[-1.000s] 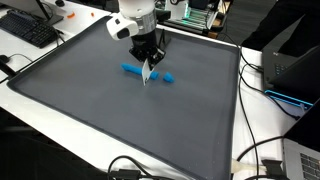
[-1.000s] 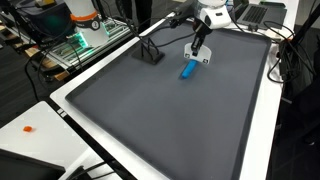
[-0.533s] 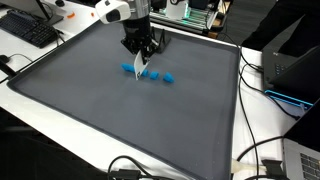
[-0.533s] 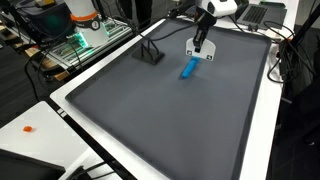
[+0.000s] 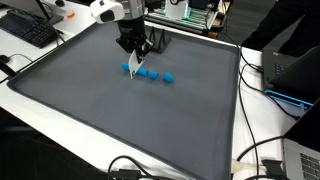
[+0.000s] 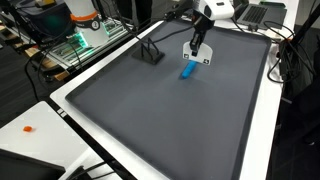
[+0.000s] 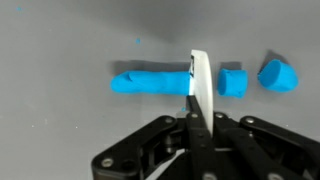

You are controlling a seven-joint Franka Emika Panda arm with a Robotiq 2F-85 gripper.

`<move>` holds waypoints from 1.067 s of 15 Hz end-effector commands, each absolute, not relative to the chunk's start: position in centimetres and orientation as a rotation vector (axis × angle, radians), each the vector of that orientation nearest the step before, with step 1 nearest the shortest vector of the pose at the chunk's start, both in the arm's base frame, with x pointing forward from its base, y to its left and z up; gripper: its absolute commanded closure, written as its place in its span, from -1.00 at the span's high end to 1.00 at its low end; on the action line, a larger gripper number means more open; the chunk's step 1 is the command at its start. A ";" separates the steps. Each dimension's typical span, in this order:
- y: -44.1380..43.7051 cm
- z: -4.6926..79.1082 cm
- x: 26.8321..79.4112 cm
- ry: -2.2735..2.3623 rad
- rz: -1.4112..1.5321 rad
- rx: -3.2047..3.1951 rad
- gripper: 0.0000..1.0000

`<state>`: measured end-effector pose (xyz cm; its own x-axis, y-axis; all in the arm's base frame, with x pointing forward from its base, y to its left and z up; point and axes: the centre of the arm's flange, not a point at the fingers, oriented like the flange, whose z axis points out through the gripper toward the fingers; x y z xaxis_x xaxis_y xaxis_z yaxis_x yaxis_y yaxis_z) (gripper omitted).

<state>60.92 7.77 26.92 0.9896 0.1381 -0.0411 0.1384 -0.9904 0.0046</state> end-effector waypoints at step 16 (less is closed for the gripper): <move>7.4 20.8 59.4 0.245 -0.213 3.106 -0.98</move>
<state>60.39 7.69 23.46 0.9848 0.1432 -0.0982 0.1447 -0.9895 0.0078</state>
